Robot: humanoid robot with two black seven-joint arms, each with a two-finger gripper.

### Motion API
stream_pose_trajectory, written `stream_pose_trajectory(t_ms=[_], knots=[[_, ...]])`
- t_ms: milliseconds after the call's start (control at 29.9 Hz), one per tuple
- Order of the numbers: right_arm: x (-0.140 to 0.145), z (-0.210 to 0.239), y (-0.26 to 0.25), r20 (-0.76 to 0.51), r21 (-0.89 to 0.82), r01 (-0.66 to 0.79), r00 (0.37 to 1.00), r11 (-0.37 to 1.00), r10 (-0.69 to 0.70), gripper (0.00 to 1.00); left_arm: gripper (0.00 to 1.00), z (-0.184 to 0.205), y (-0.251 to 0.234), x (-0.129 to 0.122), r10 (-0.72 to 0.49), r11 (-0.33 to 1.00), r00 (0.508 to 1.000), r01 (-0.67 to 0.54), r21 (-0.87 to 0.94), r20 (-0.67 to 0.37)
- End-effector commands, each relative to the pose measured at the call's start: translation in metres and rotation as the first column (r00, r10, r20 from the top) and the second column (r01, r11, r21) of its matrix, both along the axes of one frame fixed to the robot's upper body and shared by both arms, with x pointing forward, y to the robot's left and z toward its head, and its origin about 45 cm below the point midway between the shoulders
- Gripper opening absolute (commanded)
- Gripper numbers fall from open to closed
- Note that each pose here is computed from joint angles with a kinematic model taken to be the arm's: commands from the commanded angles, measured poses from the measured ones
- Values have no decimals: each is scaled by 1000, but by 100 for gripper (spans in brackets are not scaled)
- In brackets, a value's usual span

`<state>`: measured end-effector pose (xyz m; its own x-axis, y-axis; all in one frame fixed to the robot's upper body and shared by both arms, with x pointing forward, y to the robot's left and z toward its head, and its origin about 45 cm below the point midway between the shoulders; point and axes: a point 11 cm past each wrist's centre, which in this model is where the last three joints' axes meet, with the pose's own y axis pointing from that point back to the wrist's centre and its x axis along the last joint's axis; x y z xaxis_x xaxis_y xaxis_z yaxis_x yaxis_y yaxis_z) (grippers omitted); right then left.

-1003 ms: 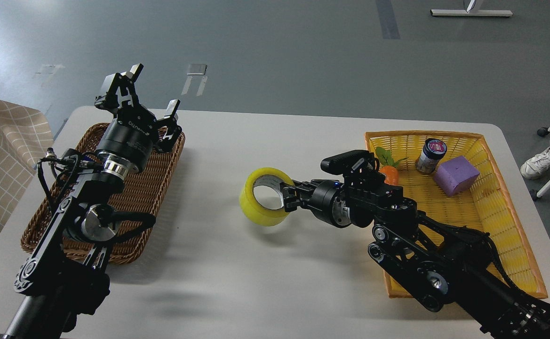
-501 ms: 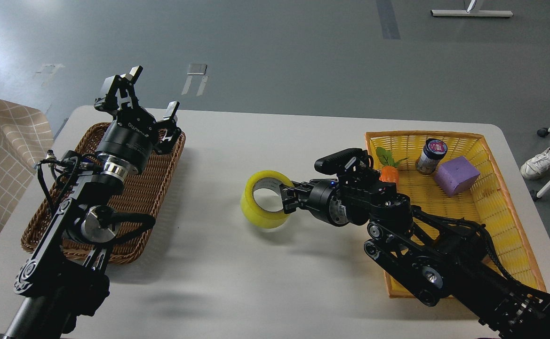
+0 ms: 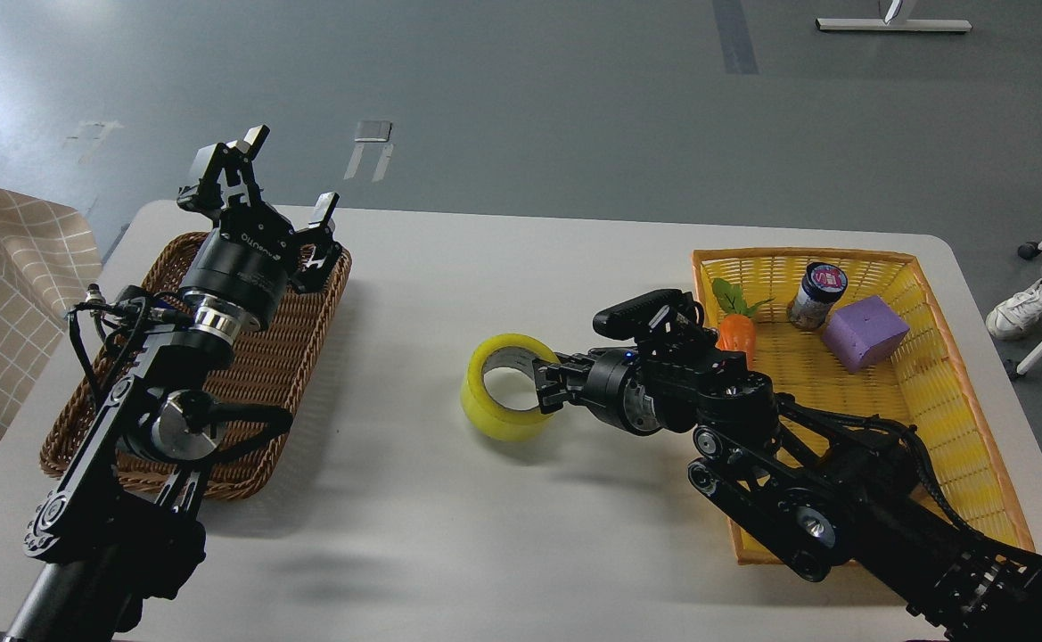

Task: Place and transfer tape with both arms
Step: 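Lower the tape roll onto the table center and release it, then withdraw the right gripper up and away from the tape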

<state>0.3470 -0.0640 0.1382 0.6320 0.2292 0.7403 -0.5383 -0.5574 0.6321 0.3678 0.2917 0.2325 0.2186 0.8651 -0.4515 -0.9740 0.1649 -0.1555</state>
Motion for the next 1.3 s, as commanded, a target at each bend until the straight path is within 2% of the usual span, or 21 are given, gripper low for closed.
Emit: stream_pose_trajectory(t_ms=[0,201,234,301,334,401,434,535,802,936,1070,1270], knots=[[1,-1,-2,-3,-3,8,1000,1000,-9,20,98,-2,1,0,2,1000,1000,-2,-1,-5],[2,-6,-6,-14,-9,21,1000,1000,-22,20,98,-3,1,0,4,1000,1000,-4,-1,-8],[2,-6,-7,-16,-9,24,1000,1000,-24,23,98,-3,1,0,3,1000,1000,-3,-1,-10],[5,-6,-10,-17,-4,40,999,999,-40,39,98,-2,1,0,3,1000,1000,-3,-1,-8],[8,-8,-14,-23,-6,58,998,998,-58,55,98,-2,1,0,3,1000,1000,-3,-1,-8],[12,-10,-21,-30,-7,85,996,996,-85,79,98,-2,1,0,3,1000,1000,-3,-1,-8],[18,-13,-30,-41,-10,121,992,993,-122,98,98,-3,1,0,3,1000,1000,-3,-1,-10],[30,-19,-51,-62,-15,200,978,980,-201,100,98,-3,0,-1,2,1000,1000,-2,-1,-10],[45,0,-58,-40,41,249,968,968,-247,99,98,-6,3,-2,6,1000,1000,-6,2,-17],[55,27,-47,14,203,278,958,939,-287,99,98,-8,3,-3,5,1000,1000,-4,2,-23],[60,43,-43,22,271,284,953,920,-301,99,98,-8,2,-3,4,1000,1000,-4,3,-22],[68,92,-33,68,395,246,953,885,-295,99,98,-9,1,-3,5,1000,1000,-5,8,-26]])
